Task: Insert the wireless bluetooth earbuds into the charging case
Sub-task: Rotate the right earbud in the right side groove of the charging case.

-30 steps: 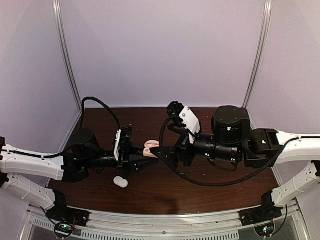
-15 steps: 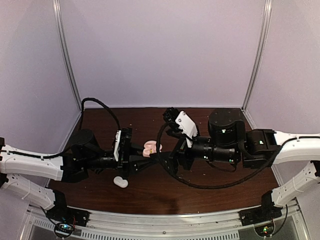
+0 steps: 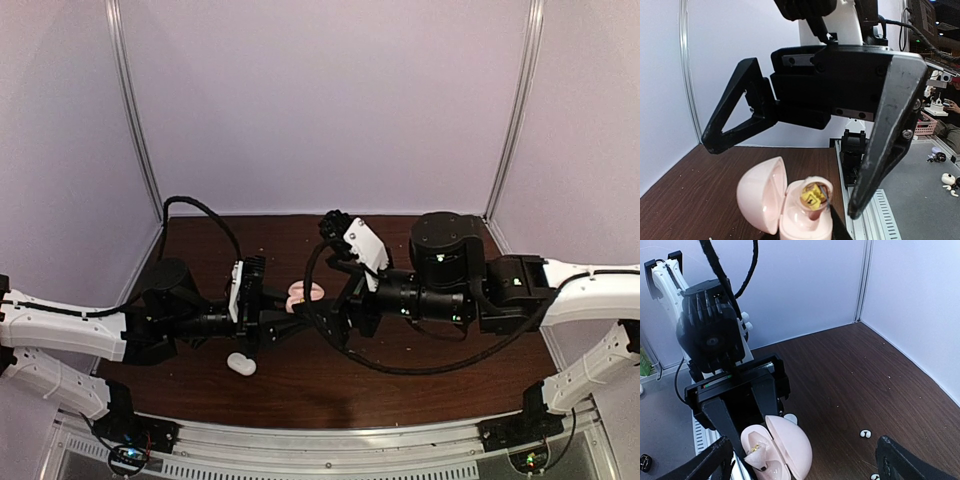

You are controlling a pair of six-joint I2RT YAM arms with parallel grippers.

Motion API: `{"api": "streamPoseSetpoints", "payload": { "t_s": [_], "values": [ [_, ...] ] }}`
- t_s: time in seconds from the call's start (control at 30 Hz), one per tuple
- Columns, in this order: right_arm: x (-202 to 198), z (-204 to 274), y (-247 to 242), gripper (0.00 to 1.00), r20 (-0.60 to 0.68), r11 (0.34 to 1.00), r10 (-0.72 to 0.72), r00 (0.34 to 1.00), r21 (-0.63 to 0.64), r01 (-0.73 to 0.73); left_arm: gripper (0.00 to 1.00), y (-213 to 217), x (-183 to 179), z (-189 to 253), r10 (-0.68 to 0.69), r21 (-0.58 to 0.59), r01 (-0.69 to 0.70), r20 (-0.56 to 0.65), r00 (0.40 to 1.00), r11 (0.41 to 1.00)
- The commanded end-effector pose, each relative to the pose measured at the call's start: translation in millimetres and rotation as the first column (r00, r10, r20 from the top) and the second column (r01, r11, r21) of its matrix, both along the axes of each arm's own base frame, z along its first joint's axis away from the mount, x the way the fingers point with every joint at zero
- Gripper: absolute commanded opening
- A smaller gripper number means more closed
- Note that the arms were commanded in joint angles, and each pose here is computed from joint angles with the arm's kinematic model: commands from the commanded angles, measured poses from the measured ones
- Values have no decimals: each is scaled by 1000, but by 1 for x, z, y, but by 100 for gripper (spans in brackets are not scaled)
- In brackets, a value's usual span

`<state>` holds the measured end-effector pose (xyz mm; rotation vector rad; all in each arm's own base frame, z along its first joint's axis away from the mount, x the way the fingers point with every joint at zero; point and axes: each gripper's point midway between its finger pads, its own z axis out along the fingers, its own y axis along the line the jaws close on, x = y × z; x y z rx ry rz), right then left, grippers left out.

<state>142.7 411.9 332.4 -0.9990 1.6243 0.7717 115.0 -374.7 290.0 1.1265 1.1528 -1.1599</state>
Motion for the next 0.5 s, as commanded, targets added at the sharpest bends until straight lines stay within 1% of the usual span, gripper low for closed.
{"api": "streamPoseSetpoints", "payload": {
  "t_s": [0.0,0.17,0.47],
  "values": [
    [10,5,-3,100,-6,999,-53,999,3,53,0,4,2,13,14,-34,-13,30,999,999],
    [16,5,-11,100,-23,997,-79,997,10,79,0,5,1,13,16,-38,-15,31,999,999],
    [14,-2,-19,100,-51,998,-62,997,4,62,0,6,2,15,22,-44,-20,34,999,999]
  ]
}}
